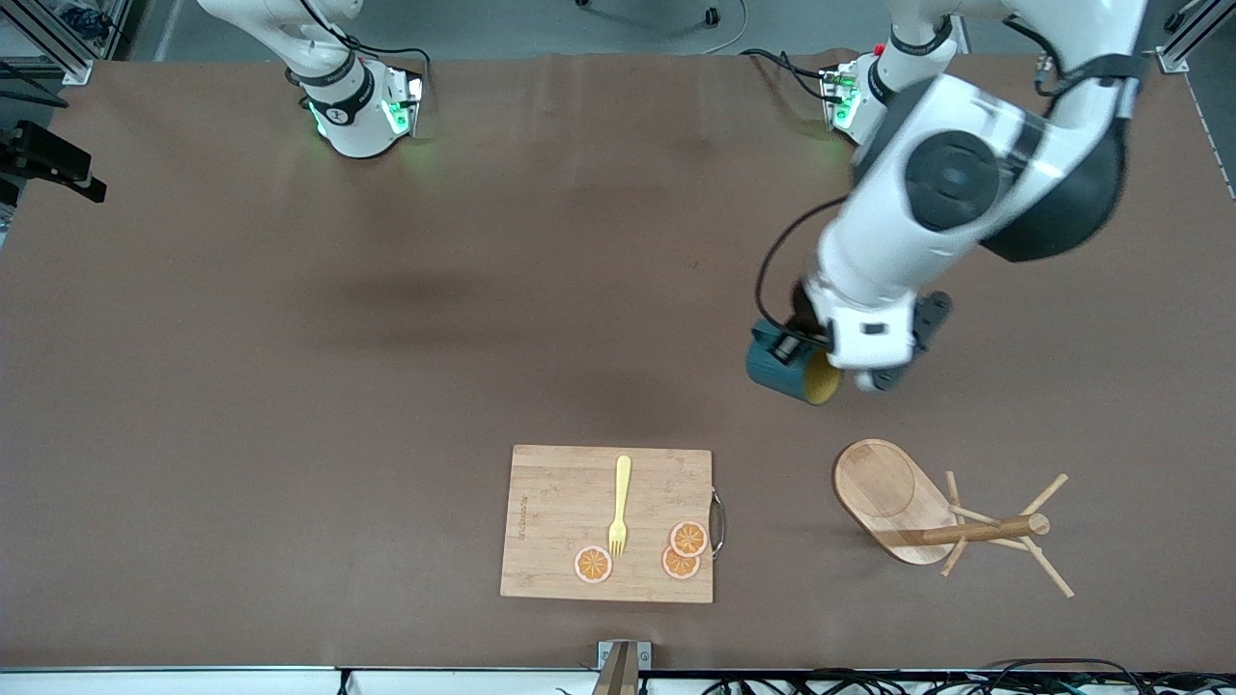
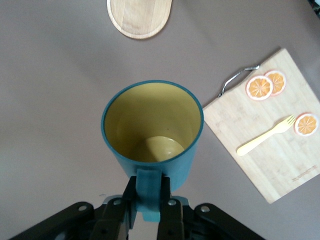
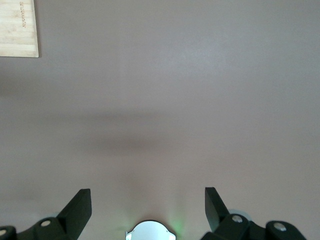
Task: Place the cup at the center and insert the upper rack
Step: 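Lift the teal mug with the left gripper toward the wooden stand, then lower the mug onto the stand's peg with the left gripper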
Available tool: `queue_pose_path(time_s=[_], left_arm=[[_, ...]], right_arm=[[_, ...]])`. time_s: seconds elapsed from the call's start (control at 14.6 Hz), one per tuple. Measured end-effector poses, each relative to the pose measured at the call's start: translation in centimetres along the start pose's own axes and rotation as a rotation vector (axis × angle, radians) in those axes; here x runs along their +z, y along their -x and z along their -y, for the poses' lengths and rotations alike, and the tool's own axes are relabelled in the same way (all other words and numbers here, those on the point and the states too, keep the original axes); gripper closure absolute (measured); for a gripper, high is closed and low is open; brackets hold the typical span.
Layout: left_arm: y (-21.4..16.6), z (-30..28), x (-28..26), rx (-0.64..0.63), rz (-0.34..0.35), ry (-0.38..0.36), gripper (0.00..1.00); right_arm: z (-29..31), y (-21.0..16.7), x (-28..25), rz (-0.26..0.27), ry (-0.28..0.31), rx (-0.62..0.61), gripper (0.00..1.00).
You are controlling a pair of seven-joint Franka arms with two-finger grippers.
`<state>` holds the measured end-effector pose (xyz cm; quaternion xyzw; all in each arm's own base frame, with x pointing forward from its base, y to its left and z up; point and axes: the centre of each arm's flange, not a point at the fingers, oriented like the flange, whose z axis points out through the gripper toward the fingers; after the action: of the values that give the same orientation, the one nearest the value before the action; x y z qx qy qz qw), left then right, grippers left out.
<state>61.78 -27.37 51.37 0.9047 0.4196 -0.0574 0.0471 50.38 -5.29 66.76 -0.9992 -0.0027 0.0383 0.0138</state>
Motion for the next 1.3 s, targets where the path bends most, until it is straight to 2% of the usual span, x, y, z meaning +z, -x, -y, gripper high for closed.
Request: queue_pose_path(time_s=[0.27,0.48,0.82,1.3], left_arm=[[-8.7,2.1,-1.4,-0.112,0.137,0.122,0.79],[-13.1,2.5,-0.6,-0.204,0.221,0.221,0.79],[-17.8,3.1,0.7,-0.319,0.313,0.335,0.79],[-22.6,4.6,1.7,-0.448,0.411,0.438,0.79]], right_arm=[[0.0,0.1,0.1,0.006,-0.001,0.002,0.00],[0.0,0.1,0.1,0.012,-0.001,0.001,0.00],[0.4,0.1,0.0,0.008,0.000,-0.006,0.00],[0.5,0.1,0.0,0.005,0.001,-0.017,0.00]])
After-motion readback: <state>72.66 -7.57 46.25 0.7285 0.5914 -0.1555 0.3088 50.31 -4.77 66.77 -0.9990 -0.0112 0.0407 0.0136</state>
